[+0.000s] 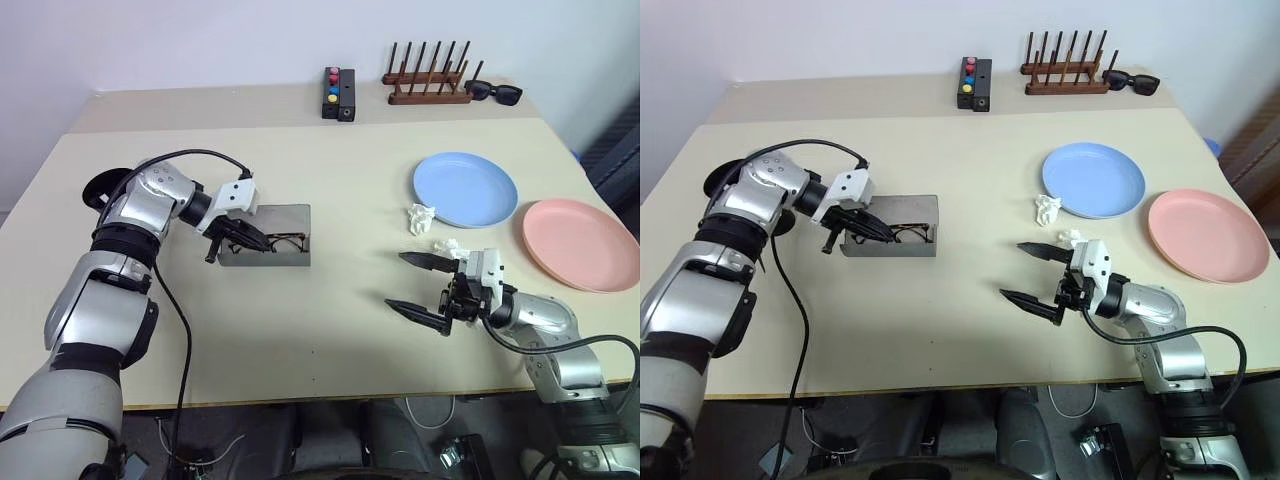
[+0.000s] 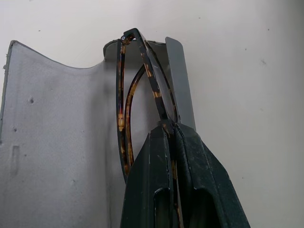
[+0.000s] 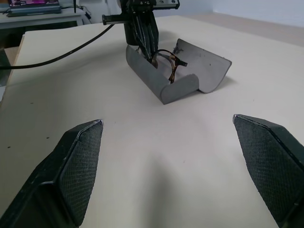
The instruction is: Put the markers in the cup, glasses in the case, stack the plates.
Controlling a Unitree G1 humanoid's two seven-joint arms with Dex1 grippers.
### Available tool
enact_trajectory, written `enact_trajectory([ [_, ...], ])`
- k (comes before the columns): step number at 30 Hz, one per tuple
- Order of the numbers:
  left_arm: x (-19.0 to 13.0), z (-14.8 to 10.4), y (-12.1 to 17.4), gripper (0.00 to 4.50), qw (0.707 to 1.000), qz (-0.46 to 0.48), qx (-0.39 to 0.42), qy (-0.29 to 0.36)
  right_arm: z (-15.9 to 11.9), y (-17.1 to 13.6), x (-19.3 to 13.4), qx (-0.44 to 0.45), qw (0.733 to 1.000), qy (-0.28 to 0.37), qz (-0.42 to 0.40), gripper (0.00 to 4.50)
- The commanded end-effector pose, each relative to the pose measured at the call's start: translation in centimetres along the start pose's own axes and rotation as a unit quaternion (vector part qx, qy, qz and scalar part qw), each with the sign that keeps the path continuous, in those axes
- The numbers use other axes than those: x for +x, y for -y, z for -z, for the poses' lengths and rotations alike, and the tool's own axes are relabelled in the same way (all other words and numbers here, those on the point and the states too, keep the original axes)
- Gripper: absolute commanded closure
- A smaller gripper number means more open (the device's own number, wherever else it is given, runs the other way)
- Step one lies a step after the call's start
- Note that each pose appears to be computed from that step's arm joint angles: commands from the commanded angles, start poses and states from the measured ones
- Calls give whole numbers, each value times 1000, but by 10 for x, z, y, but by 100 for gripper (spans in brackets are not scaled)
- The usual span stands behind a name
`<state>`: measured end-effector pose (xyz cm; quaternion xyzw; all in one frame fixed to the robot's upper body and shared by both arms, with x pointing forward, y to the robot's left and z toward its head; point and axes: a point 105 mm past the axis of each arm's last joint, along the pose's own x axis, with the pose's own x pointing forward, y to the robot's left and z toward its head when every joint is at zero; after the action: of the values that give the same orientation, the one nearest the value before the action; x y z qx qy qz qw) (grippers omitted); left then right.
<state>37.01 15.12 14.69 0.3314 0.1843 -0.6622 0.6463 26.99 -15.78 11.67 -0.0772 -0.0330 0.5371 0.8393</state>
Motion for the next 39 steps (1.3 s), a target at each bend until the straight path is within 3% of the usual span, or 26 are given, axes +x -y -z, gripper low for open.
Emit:
enact_trajectory([
  [1, -5, -5, -4, 444, 1000, -3, 15, -11, -15, 2, -4, -26, 1000, 13, 5, 0],
  [4, -4, -4, -5, 346, 1000, -1, 12, -14, -15, 3, -4, -26, 1000, 12, 8, 0],
  [11, -3, -7, -6, 3, 1000, -1, 20, -10, -10, 3, -7, -24, 1000, 9, 12, 0],
  [26, -31, -41, -34, 3, 992, -107, 20, 62, -19, 5, 0, -27, 999, 18, -1, 0],
  [31, -52, -59, -60, 3, 965, -228, 0, 129, -21, 5, 2, -29, 999, 18, -7, 0],
  [37, -75, -45, -76, 3, 915, -366, -30, 168, -26, 6, 4, -33, 999, 25, -9, 0],
  [39, -72, -27, -74, 3, 917, -370, -56, 137, -28, 8, 4, -34, 999, 26, -9, 0],
])
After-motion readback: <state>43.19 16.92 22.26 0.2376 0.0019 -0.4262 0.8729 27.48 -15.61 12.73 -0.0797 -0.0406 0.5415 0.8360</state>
